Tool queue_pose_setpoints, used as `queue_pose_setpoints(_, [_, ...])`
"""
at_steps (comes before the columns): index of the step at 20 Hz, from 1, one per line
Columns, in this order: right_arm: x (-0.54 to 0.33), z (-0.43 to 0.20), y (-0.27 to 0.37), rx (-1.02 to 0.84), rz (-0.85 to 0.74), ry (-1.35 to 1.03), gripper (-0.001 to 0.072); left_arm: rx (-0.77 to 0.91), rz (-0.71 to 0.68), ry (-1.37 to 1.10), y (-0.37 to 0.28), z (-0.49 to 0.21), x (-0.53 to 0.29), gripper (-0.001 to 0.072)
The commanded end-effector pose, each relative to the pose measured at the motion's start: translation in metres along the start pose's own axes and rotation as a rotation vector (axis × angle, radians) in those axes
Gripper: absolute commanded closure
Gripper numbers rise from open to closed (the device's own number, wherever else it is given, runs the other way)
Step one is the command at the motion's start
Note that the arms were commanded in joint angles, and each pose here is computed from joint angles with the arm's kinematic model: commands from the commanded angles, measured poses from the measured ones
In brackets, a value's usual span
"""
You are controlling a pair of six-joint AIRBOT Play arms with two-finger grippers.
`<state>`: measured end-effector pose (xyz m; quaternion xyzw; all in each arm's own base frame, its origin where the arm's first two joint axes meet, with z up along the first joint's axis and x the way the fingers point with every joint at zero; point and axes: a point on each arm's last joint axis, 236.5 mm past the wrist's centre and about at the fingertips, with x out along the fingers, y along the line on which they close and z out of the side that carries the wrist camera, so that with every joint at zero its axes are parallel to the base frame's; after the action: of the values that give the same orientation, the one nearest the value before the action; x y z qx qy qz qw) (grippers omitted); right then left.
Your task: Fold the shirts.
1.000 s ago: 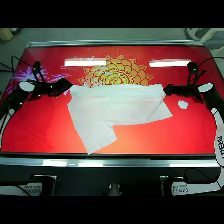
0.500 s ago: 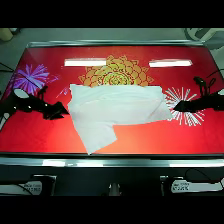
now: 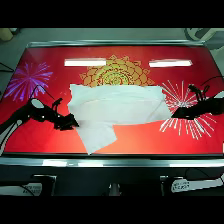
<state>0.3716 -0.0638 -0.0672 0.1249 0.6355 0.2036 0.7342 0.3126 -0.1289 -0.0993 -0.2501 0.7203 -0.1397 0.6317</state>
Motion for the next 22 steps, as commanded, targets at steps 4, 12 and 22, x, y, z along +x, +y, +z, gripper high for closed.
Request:
queue_pose_setpoints(4, [0.022, 0.000, -0.006, 0.019, 0.043, 0.013, 0.0143, 0.013, -0.013, -0.076, -0.017, 0.016, 0.014, 0.0507])
queue_pose_setpoints(12, [0.041, 0.023, -0.018, 0.088, 0.053, -0.076, 0.0187, 0.056, -0.016, -0.088, -0.027, 0.014, 0.010, 0.0680])
queue_pose_setpoints(22, [0.004, 0.058, 0.025, -0.009, 0.188, -0.177, 0.0694, 0.176, -0.053, -0.279, -0.069, 0.049, -0.057, 0.0684])
